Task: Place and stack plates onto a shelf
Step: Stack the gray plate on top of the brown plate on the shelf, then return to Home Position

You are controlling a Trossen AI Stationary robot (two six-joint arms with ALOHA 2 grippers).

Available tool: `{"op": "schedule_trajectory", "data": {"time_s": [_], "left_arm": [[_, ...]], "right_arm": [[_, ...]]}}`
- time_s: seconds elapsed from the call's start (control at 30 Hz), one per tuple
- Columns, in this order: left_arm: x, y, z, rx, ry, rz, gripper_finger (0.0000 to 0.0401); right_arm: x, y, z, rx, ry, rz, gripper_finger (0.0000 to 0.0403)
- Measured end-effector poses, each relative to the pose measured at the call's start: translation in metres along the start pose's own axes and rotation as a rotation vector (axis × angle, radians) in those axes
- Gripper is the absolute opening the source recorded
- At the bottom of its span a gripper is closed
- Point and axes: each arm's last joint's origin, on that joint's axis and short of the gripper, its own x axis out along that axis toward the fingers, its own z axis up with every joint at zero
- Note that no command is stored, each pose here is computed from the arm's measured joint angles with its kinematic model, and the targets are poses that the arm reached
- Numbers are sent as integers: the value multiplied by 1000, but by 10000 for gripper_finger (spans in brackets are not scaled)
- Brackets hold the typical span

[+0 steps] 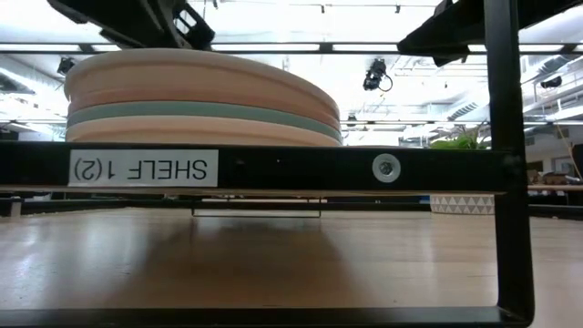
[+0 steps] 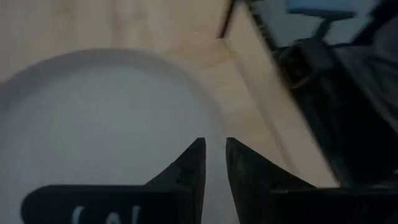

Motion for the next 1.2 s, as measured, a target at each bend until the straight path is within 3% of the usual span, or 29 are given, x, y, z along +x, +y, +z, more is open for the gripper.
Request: {"op": "schedule_trajectory", "data": {"time_s": [0.27, 0.43, 0.5, 0.67, 1.0, 1.2], "left_arm": [[18, 4, -8, -2, 56, -38, 68], [7, -3, 15, 56, -55, -111, 68], [3, -3, 19, 60, -66, -87, 68], [12, 10, 3, 38, 76, 40, 68], [34, 6, 0, 54, 64, -111, 68], [23, 6, 11, 96, -2, -120, 68]], "right_arm": [[0, 0, 0, 0, -4, 6, 96], [0, 0, 0, -1, 1, 9, 96], [0, 0, 0, 0, 1, 14, 96], [0, 1, 0, 2, 2, 23, 96], [0, 1, 0, 2, 3, 23, 96], [0, 1, 0, 2, 1, 23, 96]]}}
